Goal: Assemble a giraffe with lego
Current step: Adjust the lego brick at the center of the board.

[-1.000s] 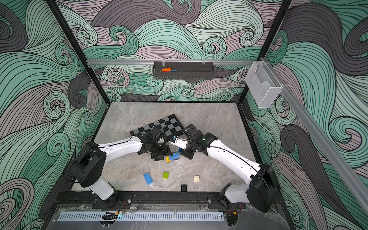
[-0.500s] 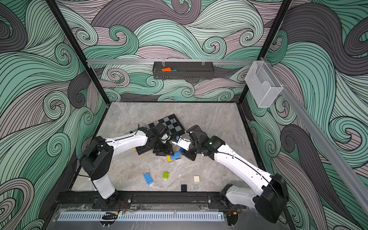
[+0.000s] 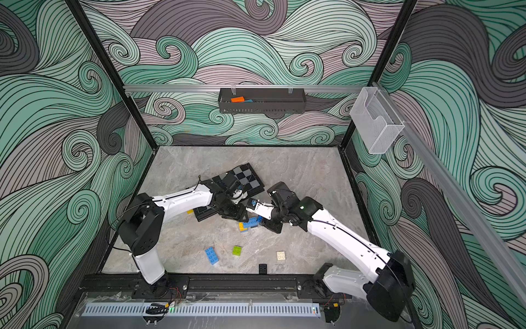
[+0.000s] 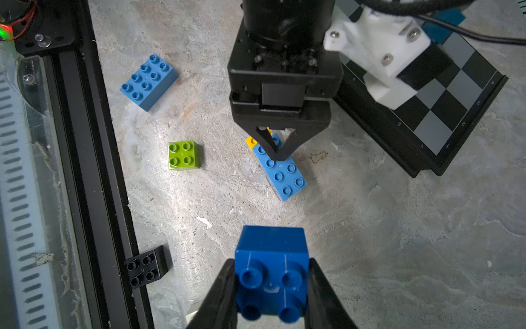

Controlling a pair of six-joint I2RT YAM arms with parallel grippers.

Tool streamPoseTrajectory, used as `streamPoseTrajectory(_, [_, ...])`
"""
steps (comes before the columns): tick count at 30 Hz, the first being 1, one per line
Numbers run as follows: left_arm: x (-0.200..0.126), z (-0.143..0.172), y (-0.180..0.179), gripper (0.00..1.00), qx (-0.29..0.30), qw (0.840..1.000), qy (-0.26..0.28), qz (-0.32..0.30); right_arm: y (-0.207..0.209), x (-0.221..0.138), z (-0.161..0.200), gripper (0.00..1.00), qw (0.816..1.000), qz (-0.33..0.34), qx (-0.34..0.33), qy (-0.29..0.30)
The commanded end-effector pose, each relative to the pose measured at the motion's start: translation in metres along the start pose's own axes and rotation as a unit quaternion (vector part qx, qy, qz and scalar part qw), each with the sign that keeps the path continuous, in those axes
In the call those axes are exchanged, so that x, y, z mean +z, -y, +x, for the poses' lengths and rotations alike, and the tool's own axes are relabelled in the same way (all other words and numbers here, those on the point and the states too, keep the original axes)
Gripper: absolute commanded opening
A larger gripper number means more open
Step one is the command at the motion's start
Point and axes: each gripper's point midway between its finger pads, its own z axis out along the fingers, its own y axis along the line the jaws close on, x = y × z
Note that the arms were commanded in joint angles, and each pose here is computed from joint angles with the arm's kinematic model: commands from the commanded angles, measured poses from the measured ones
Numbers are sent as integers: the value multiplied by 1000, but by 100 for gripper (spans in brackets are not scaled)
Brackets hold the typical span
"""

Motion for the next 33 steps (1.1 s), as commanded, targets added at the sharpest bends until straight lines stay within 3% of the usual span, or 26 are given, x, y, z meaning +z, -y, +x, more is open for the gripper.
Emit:
streamPoseTrajectory(1, [-29, -3, 7, 66, -47, 998, 24, 29, -3, 9, 0, 18, 999, -14, -38, 0])
streamPoseTrajectory(6, [-54, -10, 16, 72, -134, 988, 58, 49, -3, 25, -6, 18, 997, -32, -65, 5])
streamPoseTrajectory(12, [-57, 15, 6, 72, -243, 967, 54, 48, 0, 50, -10, 19, 992, -66, -109, -17])
streamPoseTrajectory(19, [-52, 49, -8, 72, -254, 966, 33, 38, 21, 67, -12, 17, 988, -45, -134, -57])
streamPoseTrajectory(27, [-42, 31, 4, 72, -268, 959, 37, 88, 23, 65, 1, 18, 983, -33, -164, -79])
streamPoseTrajectory(33, [-26, 17, 7, 83, -289, 951, 42, 103, 26, 58, -3, 18, 986, -25, -146, -77])
